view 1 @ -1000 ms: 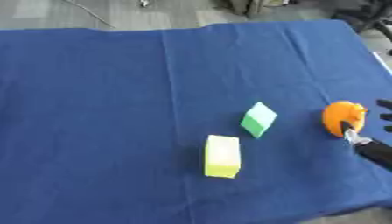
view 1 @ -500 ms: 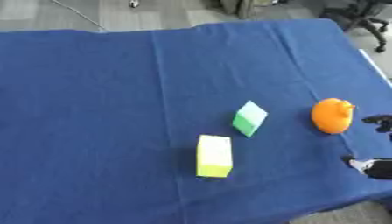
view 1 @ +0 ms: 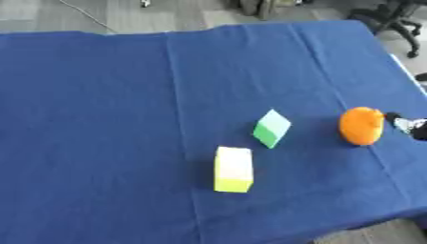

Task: Pick up the objects with one hand, pass them to the other hand, and then place them into the box on the other side of the table.

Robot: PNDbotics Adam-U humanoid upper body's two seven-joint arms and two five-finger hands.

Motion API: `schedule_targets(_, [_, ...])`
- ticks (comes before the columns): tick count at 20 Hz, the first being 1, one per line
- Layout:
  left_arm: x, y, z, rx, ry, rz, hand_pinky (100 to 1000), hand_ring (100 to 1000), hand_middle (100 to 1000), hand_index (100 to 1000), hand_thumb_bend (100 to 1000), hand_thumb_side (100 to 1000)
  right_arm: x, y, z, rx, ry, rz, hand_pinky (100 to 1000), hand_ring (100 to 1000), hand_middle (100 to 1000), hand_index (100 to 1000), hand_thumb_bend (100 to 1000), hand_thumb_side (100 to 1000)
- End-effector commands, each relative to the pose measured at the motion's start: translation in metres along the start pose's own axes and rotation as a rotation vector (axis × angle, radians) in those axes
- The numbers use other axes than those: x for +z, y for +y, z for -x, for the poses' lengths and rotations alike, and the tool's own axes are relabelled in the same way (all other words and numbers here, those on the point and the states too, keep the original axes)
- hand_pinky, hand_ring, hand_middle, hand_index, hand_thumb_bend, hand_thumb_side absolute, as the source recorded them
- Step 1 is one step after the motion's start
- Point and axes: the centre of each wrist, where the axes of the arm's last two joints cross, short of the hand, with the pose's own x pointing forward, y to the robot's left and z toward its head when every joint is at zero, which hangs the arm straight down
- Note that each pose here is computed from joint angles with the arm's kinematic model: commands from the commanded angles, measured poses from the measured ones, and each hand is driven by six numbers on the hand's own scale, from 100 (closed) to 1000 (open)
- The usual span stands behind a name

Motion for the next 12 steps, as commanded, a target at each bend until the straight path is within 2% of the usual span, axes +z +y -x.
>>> schedule_targets(1, [-0.001, 0.004, -0.010, -0.047, -0.017, 0.019, 970, 1000, 732, 909, 100, 754, -0.004, -0.015, -0.010, 0.081, -0.009, -0.102, 993, 928, 934, 917, 460, 234])
schedule_targets(7, [-0.002, 0.003, -0.011, -0.053, -0.016, 0.032, 971, 1000, 731, 908, 100, 756, -0.007, -0.022, -0.016, 0.097, 0.026, -0.286, 1000, 936, 936, 920, 463, 203])
schedule_targets(12, [-0.003, 0.002, -0.012, -0.049, -0.017, 0.040, 973, 1000, 731, 907, 100, 757, -0.009, -0.026, -0.021, 0.082, 0.043, -0.303, 994, 927, 929, 913, 484, 182])
